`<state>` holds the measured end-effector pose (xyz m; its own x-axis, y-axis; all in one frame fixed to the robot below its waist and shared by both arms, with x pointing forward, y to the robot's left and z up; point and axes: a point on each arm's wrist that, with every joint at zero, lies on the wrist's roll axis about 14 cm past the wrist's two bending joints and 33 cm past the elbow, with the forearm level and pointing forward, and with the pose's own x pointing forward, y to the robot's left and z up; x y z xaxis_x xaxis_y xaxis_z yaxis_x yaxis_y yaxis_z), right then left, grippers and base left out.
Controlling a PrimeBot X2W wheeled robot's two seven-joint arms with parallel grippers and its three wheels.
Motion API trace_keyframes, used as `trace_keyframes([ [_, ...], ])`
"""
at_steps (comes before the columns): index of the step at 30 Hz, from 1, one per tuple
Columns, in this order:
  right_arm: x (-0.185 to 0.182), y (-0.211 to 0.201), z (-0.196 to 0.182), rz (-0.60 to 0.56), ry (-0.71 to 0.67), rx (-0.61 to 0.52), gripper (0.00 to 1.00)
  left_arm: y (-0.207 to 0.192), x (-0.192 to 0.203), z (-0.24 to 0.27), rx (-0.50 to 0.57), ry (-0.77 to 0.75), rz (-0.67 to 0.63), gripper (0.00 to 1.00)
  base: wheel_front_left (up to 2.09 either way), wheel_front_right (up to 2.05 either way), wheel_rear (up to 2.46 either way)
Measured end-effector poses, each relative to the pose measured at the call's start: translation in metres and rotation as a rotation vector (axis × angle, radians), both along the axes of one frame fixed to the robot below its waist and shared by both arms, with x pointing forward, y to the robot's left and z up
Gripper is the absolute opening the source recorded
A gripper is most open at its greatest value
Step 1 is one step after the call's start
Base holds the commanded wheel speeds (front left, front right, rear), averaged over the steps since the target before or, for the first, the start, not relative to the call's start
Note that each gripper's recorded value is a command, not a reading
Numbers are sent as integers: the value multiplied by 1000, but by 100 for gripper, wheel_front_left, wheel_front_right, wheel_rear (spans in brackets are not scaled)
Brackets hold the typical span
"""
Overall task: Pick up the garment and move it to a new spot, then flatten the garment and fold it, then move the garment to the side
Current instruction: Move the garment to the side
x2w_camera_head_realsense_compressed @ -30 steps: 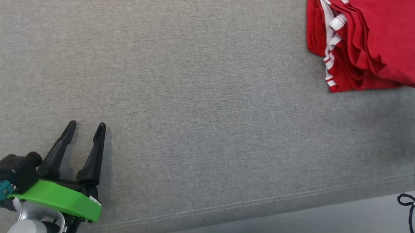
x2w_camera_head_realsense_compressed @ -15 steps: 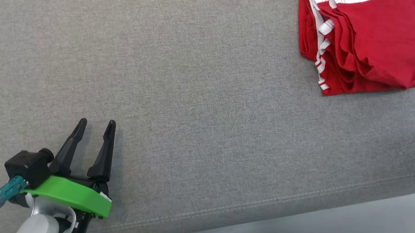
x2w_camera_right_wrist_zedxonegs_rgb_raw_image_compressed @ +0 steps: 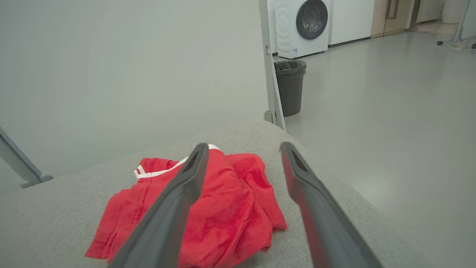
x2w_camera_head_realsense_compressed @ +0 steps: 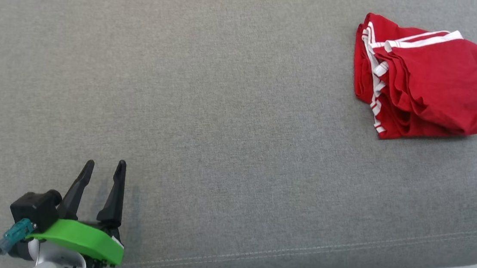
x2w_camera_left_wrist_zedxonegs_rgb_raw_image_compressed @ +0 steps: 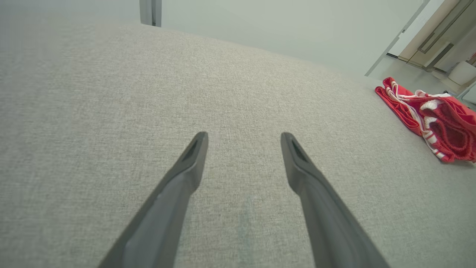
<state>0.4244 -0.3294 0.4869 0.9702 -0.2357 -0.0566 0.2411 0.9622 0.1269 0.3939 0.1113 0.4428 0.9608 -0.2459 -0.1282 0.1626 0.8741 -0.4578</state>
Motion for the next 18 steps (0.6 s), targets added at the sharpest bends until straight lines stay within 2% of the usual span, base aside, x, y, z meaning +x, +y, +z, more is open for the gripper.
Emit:
trace_keyframes([
  [2,1,9,7,25,-21,-20,100,2,-4,0,12,-1,4,100,0,0,0],
  [9,-21,100,5,234,-37,-38,100,16,-35,3,65,-7,29,100,0,0,0],
  [18,-75,141,-22,364,46,-135,100,31,-62,17,110,-59,69,100,0,0,0],
])
